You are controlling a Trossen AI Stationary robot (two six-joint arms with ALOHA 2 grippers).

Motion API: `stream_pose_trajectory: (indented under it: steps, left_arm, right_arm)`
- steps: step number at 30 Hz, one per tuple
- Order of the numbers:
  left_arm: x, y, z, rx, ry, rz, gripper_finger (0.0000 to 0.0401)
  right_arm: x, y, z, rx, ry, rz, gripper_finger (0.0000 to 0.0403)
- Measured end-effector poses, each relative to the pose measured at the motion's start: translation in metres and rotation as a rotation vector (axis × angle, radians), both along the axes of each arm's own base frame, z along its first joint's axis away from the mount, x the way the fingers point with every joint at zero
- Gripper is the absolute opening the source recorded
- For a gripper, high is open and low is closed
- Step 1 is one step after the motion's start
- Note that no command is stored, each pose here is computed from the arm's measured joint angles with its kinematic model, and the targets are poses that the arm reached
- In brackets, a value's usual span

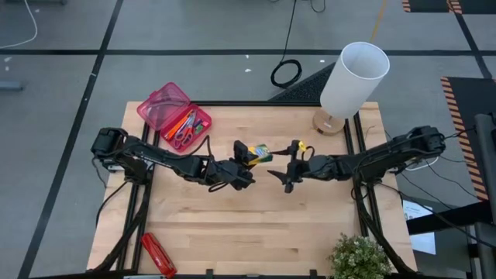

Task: Pack school essentials
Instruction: Put the crayon box into the pink supply box

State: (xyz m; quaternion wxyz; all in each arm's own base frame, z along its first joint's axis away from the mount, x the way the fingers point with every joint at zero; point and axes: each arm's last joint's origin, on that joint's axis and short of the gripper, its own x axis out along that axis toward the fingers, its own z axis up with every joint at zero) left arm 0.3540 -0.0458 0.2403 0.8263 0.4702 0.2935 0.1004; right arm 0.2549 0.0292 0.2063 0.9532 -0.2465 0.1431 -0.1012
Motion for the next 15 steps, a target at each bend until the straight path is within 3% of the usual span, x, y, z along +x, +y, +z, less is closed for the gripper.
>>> stream_pose_trajectory:
  steps: [7,15]
  left_arm:
    - [0.002,-0.002,0.002,-0.035,-0.028,-0.052,0.0129]
    - [0.002,-0.002,0.002,-0.039,-0.029,-0.053,0.0129]
  right_arm:
    - [0.015,0.002,-0.011,-0.076,-0.047,0.015,0.0278]
    - [0.019,0.002,-0.016,-0.120,-0.046,-0.002,0.0203]
